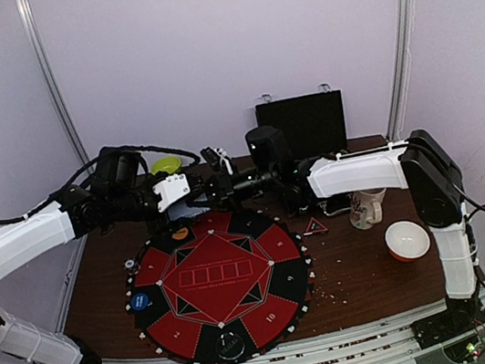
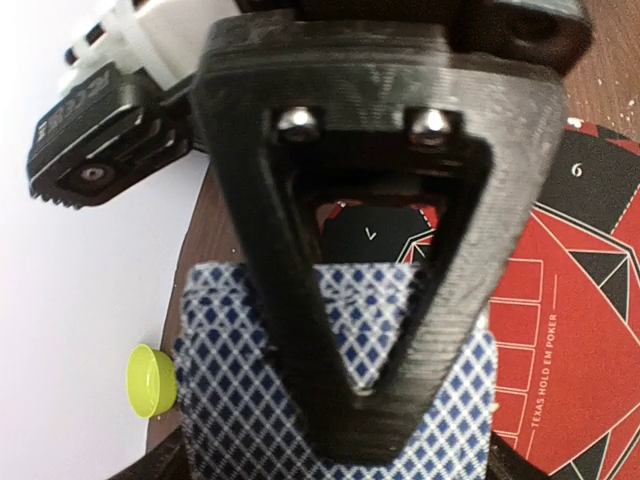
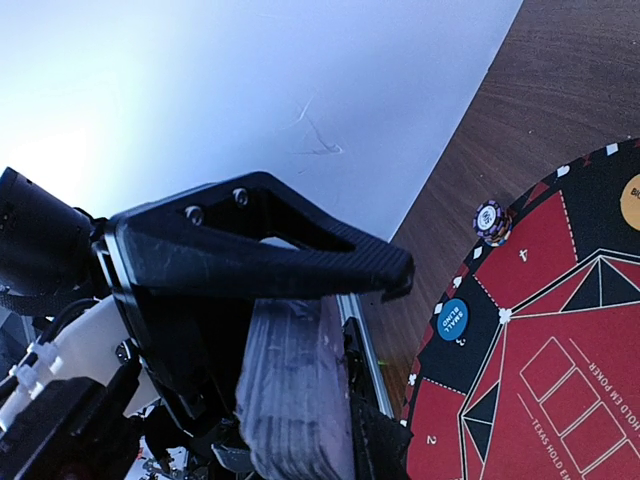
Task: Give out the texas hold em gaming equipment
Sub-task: Pass from the right arm to the left, then pick up the poker card from the face-down deck piles.
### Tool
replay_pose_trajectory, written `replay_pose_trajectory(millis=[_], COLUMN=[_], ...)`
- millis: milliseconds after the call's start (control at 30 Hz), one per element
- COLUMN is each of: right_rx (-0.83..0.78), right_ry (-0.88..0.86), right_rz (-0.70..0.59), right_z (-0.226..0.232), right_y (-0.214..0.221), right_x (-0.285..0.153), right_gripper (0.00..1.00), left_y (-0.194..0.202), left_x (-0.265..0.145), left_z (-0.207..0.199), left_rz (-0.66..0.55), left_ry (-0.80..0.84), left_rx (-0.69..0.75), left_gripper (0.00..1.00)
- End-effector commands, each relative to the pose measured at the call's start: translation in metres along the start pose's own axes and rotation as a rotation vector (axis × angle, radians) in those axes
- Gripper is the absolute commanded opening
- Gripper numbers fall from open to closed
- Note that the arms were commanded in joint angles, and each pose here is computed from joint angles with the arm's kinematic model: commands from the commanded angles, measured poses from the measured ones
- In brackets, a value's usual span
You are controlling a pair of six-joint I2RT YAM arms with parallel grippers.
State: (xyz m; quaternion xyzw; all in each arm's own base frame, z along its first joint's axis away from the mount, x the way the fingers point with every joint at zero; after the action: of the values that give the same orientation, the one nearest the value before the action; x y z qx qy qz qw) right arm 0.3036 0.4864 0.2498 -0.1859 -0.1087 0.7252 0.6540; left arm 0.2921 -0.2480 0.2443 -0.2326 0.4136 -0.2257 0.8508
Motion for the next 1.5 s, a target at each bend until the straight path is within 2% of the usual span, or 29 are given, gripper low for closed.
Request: replay_pose_trajectory(millis=[0, 133, 267, 300, 433, 500, 733, 1000, 1333, 1467], right_rx=[-0.065, -0.072, -0.060, -0.056, -0.064, -0.084, -0.147, -0.219, -0.266, -0.285], right_ry=[-0.024, -0.030, -0.026, -0.025, 0.004, 0.045, 0.207, 0.353, 0.345, 0.342], right_rz=[-0.017, -0.017, -0.012, -0.012, -0.026, -0.034, -0.037, -0.051, -0.018, -0.020], right_z=[0.024, 0.028, 0.026, 0.026, 0.024, 0.020, 0.003, -0.003, 0.013, 0.022], right_y=[-0.010, -0.012, -0.011, -0.011, -0.012, -0.013, -0.016, -0.018, -0.018, -0.019], right_x=[-0.005, -0.005, -0.003, -0.003, -0.004, -0.005, -0.012, -0.030, -0.036, -0.038], right_gripper=[0.00, 0.00, 0.00, 0.02, 0.24, 0.32, 0.44, 0.47, 0.47, 0.39], left_y=[-0.020, -0.016, -0.020, -0.020, -0.018, -0.017, -0.013, -0.006, -0.001, 0.003], left_x=[-0.004, -0.003, -0.004, -0.003, -0.002, -0.002, -0.005, -0.002, 0.001, 0.003], left_z=[0.011, 0.011, 0.014, 0.013, 0.011, 0.009, 0.004, 0.000, -0.002, -0.004], left_rz=[-0.078, -0.051, -0.070, -0.072, -0.064, -0.061, -0.041, -0.023, -0.011, 0.001], left_ry=[-0.011, -0.012, -0.020, -0.016, -0.004, 0.008, 0.024, 0.022, 0.014, 0.014], left_rx=[0.012, 0.015, 0.019, 0.023, 0.020, 0.019, 0.004, -0.014, -0.028, -0.037], left_gripper=[0.70, 0.65, 0.65, 0.65, 0.57, 0.56, 0.52, 0.52, 0.52, 0.52])
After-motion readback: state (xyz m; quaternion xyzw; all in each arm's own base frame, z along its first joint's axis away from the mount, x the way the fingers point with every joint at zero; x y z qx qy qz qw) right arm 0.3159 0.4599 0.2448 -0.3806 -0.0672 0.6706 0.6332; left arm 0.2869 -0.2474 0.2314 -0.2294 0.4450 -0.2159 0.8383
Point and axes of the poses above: each gripper's point midway between its finger pads, its own x axis out along the fingers, its own z axis along the line the jaws close on, y = z × x, the point moved 3 cm from there along -x, back along the fingers, and after that the axes turned 2 degrees about x, right-handed, at the moved point
